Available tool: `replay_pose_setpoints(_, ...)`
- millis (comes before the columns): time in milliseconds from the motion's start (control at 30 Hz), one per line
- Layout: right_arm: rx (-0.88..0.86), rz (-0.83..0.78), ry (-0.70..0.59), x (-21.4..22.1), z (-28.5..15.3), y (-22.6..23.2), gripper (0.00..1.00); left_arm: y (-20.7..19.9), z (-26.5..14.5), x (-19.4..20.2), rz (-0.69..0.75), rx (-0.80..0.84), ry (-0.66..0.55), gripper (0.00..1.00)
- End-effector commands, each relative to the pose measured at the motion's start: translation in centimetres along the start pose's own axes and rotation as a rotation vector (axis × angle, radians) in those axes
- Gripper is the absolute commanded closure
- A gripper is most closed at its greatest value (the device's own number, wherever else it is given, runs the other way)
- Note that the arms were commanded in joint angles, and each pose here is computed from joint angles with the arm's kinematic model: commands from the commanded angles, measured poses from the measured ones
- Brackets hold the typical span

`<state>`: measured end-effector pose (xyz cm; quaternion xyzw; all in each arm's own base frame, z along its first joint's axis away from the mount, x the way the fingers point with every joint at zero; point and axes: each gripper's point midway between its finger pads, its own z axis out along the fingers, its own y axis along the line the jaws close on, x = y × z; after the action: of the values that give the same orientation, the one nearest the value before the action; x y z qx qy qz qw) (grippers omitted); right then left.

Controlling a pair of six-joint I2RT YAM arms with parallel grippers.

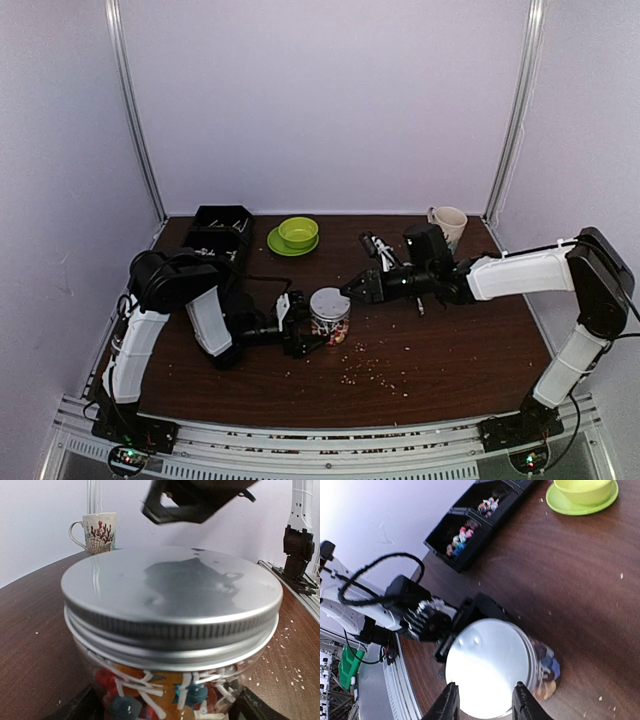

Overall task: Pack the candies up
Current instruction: Screw the box lid onto the packing bottle.

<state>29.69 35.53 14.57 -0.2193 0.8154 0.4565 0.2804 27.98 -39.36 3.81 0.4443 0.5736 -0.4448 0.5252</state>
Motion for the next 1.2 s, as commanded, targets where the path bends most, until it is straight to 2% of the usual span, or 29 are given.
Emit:
replay_pose_setpoints(0, 0.01, -0.036, -0.036, -3.5, 0.9, 0.0, 0.6, 0.1, -0.2, 1.8, -0.057, -0.006, 0.034, 0.16)
replay_pose_setpoints(300, -0.071, -0.113, 0.064, -5.9, 4.6, 0.8, 0.59, -0.2, -0.2, 1.9, -0.055, 0.014, 0.035, 0.17)
replay_pose_setpoints(633, -0.12, -0.154, 0.255, -2.5, 6.0, -0.2, 0.61, -0.3, -0.1, 1.8, -0.051, 0.027, 0.031, 0.17)
replay_pose_setpoints(1167, -0.123, -0.147, 0.325, 0.0, 5.2, -0.9, 0.75, -0.1, -0.1, 2.0, -0.058, 0.014, 0.034, 0.17)
